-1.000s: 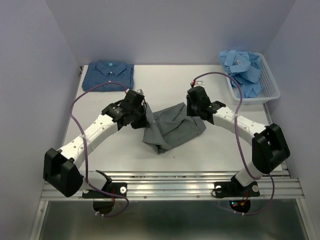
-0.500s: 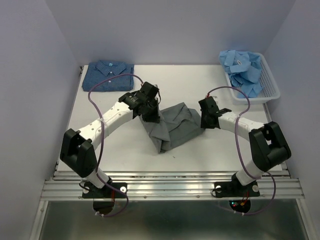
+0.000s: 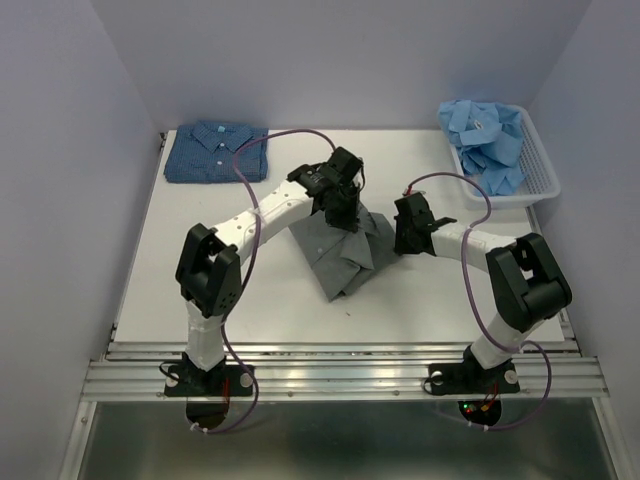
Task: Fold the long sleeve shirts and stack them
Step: Fold the shirt
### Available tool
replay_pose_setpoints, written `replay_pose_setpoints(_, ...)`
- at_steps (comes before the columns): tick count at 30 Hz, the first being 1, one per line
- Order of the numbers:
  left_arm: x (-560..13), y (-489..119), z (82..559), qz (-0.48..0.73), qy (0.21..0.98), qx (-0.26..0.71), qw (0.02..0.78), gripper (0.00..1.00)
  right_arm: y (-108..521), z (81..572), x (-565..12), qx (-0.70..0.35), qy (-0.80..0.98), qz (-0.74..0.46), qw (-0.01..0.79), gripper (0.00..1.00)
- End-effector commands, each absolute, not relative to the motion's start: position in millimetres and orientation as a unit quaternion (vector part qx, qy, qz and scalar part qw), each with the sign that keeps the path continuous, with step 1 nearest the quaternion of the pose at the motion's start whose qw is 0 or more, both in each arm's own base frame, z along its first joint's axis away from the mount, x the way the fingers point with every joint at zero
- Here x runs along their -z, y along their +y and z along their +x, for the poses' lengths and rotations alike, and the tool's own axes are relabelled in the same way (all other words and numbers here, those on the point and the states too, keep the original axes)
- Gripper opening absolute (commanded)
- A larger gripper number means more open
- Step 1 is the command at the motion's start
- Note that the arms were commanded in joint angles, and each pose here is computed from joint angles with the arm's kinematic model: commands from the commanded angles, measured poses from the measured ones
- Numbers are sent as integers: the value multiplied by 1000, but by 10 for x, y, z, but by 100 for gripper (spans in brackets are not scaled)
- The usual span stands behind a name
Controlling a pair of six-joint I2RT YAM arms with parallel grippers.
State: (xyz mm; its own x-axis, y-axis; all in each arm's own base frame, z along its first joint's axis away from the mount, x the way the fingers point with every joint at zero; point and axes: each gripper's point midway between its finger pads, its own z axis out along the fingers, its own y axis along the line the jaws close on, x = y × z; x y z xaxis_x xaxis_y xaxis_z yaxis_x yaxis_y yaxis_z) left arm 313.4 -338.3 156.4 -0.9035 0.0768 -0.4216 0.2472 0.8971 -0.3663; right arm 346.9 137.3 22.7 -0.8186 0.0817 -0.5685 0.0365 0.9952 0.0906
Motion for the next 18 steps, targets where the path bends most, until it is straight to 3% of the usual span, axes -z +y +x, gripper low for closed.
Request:
replay_pose_setpoints(1, -1741, -3681, 3237, 116, 938, 245, 216, 0, 1432, 3234, 12, -59, 967, 12, 248, 21)
replay_pose_setpoints(18, -1509, -4136, 3585, 120, 932, 268, 214, 0, 1472, 3182, 22, -72, 968, -5, 239, 21)
